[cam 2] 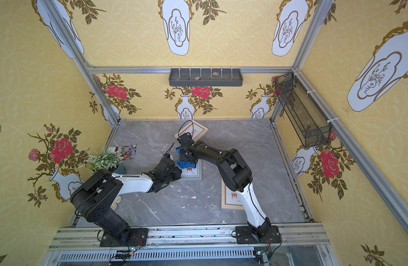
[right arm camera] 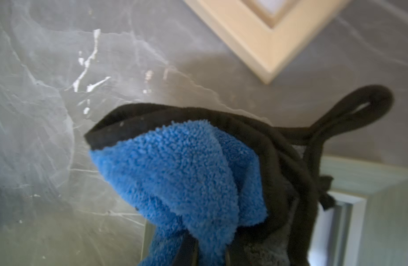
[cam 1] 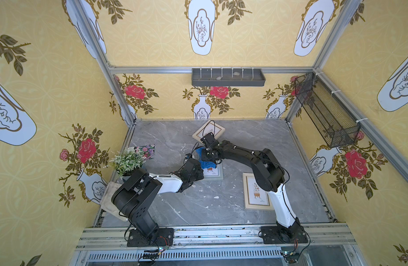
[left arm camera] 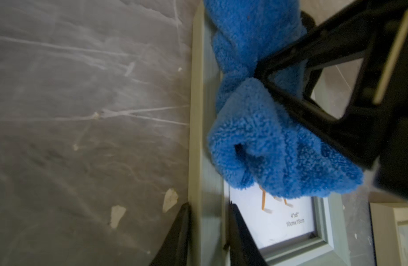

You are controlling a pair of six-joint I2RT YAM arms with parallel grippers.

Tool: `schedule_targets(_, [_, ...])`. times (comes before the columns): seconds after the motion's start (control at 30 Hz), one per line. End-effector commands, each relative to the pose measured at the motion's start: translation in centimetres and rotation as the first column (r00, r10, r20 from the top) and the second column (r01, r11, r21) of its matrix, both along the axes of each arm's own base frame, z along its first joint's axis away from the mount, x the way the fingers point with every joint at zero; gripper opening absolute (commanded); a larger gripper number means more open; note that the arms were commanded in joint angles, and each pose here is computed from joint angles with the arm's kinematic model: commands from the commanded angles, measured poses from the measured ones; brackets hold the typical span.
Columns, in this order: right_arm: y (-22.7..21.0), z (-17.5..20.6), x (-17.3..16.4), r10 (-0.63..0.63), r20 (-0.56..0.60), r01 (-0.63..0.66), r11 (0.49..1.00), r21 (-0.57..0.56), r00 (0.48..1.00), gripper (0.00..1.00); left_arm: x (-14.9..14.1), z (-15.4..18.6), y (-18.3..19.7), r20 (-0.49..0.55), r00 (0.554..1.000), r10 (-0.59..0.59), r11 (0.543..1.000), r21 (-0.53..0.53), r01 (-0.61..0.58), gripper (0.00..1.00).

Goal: Wipe the picture frame with a cloth
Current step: Wipe the dirt from the picture frame.

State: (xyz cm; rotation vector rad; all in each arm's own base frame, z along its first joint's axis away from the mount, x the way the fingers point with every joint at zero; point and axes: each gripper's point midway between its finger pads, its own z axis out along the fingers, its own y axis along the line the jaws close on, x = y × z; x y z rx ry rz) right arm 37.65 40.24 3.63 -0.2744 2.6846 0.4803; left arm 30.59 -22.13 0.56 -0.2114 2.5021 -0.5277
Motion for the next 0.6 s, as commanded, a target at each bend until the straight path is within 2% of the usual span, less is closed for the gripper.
schedule_targets(0.0, [-0.9, -0.7, 0.0, -0.007, -0.045, 0.006, 1.0, -0.014, 0.999, 0.05, -9.8, -6.6, 7.8, -0.404, 0.911, 0.08, 0.947, 0.315, 0.056, 0.23])
schedule_targets(0.13, [-5.4, -0.6, 1.0, -0.081, -0.039, 0.079, 0.995, -0.065, 0.996, 0.05, -9.9, -6.8, 8.6, -0.407, 0.907, 0.106, 0.947, 0.319, 0.033, 0.23])
schedule_targets(0.27, [-7.3, 0.1, -0.3, -0.081, -0.037, 0.077, 0.993, -0.087, 0.996, 0.05, -9.6, -6.9, 8.7, -0.408, 0.905, 0.116, 0.947, 0.32, 0.023, 0.23])
schedule_targets(0.43, [-6.9, 0.4, -5.1, -0.033, -0.073, 0.025, 0.993, -0.112, 0.997, 0.05, -8.9, -6.8, 8.7, -0.405, 0.907, 0.118, 0.945, 0.326, 0.022, 0.23])
schedule_targets(0.57, [-7.6, 0.0, -9.6, -0.035, -0.159, 0.021, 0.996, -0.088, 0.987, 0.06, -8.6, -6.8, 8.9, -0.401, 0.908, 0.123, 0.945, 0.326, 0.017, 0.23])
